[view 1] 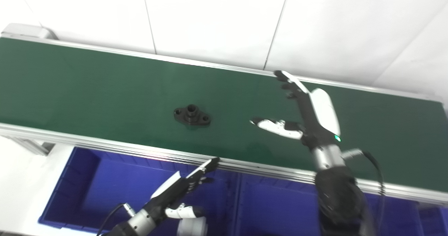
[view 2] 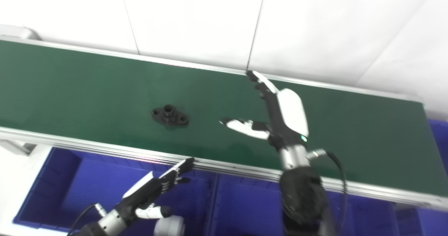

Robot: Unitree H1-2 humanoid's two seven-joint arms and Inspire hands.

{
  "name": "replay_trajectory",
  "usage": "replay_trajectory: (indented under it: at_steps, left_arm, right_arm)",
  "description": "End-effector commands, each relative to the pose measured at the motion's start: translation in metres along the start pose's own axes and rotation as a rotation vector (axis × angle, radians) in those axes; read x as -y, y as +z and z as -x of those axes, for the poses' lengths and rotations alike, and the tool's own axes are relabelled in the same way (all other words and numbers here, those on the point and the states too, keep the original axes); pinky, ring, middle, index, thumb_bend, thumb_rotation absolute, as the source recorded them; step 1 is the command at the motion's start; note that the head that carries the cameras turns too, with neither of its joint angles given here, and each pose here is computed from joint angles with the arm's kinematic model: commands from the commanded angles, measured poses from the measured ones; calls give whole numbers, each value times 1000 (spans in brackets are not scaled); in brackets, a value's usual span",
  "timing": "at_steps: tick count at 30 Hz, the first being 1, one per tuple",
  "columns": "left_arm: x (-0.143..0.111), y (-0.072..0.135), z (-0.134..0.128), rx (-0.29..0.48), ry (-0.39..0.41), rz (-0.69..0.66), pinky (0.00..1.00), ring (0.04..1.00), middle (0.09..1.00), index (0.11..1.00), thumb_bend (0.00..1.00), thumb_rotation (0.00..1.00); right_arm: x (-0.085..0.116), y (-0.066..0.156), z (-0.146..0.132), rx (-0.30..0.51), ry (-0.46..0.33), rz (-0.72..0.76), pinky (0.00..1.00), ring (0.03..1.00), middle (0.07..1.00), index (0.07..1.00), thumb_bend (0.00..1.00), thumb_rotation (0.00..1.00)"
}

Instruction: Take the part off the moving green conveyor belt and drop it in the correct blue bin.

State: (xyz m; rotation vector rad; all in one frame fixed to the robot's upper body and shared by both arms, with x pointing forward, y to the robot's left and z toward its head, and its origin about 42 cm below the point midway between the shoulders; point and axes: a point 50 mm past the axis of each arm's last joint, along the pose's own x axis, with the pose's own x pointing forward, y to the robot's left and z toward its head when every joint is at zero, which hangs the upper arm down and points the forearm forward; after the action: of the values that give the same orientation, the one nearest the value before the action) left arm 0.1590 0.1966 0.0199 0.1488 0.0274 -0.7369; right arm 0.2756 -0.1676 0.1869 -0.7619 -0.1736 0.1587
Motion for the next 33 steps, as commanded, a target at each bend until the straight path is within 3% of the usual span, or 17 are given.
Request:
replay_trajectory:
  at_steps: [1, 19, 26, 33]
  left_arm:
    - [-9, 6, 0, 61, 6, -7, 922, 1000, 1000, 1000, 820, 755]
    - [-6, 15, 13, 103, 18, 40, 931, 958, 978, 983, 792, 692]
    - [-2, 21, 18, 116, -62, 26, 957, 995, 999, 997, 832, 708]
    - [0, 23, 19, 120, -87, 23, 948, 992, 1000, 995, 842, 708]
  right_arm:
    - [3, 9, -12, 10, -11, 7, 706, 807, 854, 866, 789, 414]
    - [-18, 3, -44, 9, 113, 137, 782, 828, 843, 859, 801, 394]
    - [-28, -8, -53, -6, 181, 191, 765, 809, 832, 849, 816, 345]
    - [-36, -15, -57, -29, 233, 223, 751, 796, 820, 843, 829, 299]
